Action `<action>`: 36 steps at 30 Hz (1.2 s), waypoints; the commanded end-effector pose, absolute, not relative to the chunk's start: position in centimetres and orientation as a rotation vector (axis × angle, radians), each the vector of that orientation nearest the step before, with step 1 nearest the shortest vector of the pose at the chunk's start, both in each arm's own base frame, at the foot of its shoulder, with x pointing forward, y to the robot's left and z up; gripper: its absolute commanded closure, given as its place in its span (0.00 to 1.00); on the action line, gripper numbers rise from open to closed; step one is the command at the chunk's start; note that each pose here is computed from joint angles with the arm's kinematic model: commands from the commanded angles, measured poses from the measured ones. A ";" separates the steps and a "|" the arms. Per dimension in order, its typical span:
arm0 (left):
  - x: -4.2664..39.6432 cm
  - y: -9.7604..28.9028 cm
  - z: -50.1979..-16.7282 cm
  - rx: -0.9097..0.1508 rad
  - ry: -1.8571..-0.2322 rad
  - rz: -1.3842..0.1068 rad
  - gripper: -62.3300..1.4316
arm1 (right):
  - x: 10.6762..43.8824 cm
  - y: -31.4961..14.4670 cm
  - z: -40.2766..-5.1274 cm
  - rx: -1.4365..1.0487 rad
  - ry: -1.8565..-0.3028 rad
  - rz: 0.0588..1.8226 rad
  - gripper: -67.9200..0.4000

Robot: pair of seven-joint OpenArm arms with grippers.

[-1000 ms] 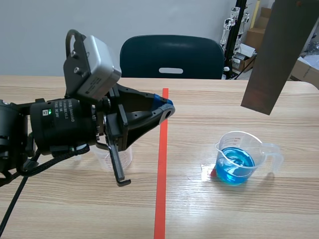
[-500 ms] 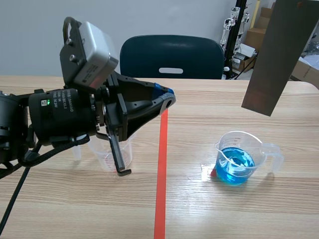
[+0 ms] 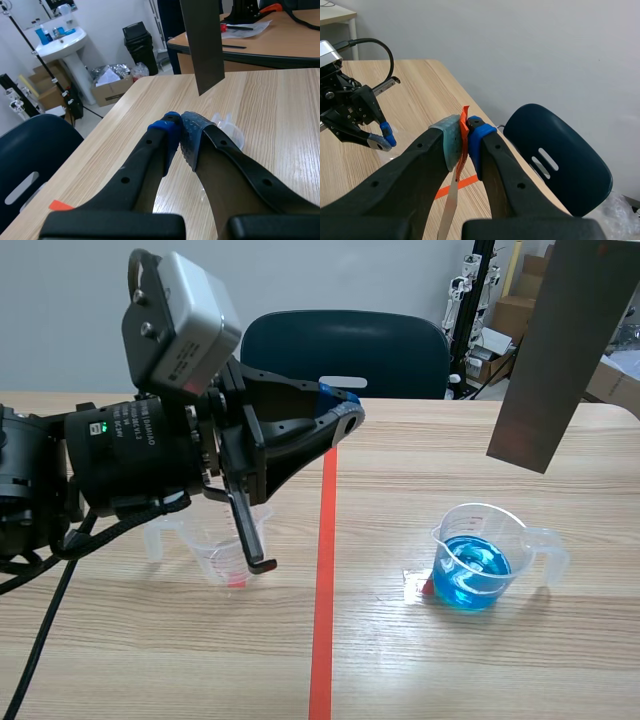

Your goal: Do the redox reaction experiment. raise the plate out of the solution

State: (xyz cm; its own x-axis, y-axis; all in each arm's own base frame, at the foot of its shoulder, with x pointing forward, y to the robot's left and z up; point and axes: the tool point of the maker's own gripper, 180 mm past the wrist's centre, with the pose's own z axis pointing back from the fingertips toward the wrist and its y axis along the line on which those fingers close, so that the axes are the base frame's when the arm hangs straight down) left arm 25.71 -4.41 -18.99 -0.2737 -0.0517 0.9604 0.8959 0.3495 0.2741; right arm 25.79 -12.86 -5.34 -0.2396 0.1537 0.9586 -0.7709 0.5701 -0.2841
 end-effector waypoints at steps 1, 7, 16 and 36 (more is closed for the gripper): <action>25.7 -4.6 -18.1 -0.809 -1.589 -1.115 0.93 | 25.7 -13.0 -4.2 0.543 -1.623 0.951 0.99; 25.7 -4.6 -18.1 -0.811 -1.589 -1.114 0.93 | 25.7 -13.0 -4.2 0.542 -1.622 0.952 0.99; 25.6 -4.9 -17.5 -0.849 -1.606 -1.077 0.93 | 25.9 -13.1 -4.5 0.534 -1.611 0.949 0.99; 24.9 -5.8 -17.8 -0.881 -1.586 -1.092 0.93 | 26.0 -13.3 -4.5 0.533 -1.608 0.942 0.99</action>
